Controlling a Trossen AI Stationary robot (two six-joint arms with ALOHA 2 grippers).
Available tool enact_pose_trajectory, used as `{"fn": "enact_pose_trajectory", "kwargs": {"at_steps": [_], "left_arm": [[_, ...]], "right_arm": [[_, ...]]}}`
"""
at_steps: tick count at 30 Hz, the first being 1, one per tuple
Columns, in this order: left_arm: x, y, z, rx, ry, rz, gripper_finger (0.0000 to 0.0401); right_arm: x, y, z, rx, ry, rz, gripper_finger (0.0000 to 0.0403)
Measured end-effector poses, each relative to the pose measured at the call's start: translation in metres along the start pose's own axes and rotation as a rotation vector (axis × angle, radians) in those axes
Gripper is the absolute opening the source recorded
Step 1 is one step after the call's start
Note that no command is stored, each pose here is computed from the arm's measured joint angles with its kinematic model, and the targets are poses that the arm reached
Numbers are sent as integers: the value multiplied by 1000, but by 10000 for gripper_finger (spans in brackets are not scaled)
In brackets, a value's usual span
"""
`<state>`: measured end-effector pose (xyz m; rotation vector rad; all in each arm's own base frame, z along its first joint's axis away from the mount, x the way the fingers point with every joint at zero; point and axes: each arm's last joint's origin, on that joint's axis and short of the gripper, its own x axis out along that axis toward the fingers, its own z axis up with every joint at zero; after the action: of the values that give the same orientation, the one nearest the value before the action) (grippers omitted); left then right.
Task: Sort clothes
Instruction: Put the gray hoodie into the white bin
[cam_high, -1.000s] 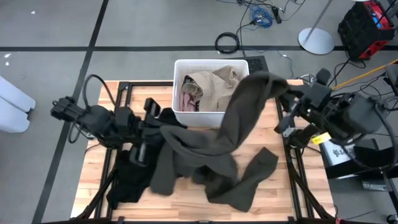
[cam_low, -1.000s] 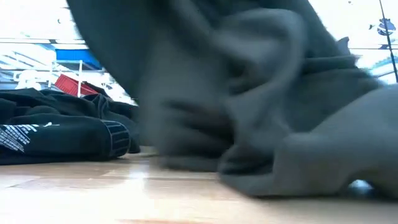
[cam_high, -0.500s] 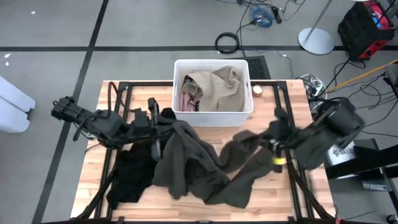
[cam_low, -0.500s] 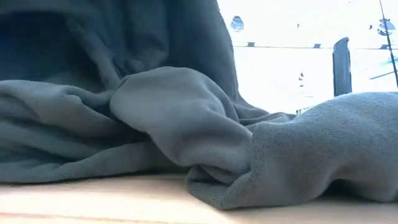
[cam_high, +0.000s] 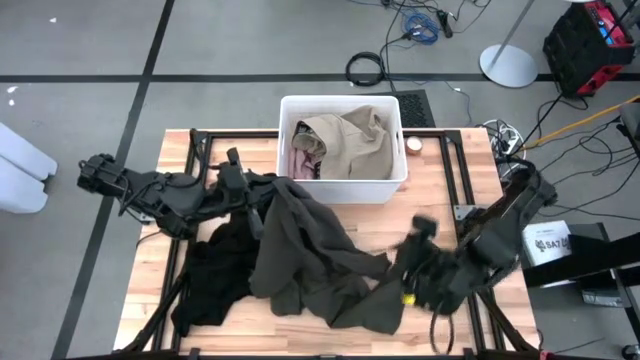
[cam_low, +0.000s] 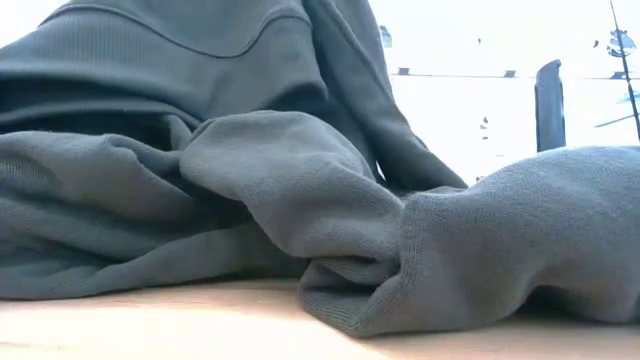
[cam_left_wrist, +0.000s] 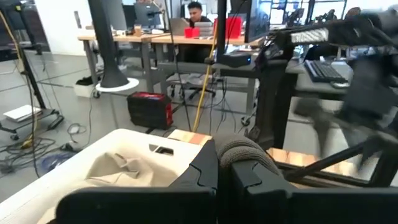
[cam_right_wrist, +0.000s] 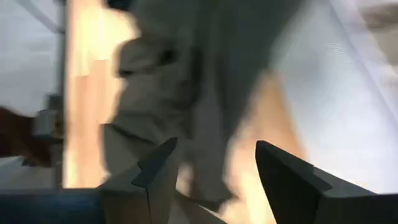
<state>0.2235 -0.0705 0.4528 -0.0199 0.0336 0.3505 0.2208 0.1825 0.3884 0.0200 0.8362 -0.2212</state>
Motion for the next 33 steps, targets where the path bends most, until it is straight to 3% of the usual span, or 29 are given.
{"fn": "enact_pose_trajectory", "kwargs": {"at_steps": [6,9,15,25,28,31,33], "left_arm": [[2,5,-1,9,11,16,3],[3,6,-1,9,15,-9,3],[4,6,-2,-6,29,-19,3],[4,7,-8,7,80,-19,3],[4,7,-8,-12,81,-29,3],[4,7,-9,-17,83,-33,3],[4,7,-9,-13,90,-36,3]], "right_arm": [[81,53,-30,-3,-197,219,201],[127,62,-47,-14,-240,213,196],[197,71,-67,-13,-191,141,192],[250,115,-65,-22,-95,192,192],[264,120,-67,-18,-55,157,190],[279,114,-74,7,27,83,164],[282,110,-75,35,50,55,123]]}}
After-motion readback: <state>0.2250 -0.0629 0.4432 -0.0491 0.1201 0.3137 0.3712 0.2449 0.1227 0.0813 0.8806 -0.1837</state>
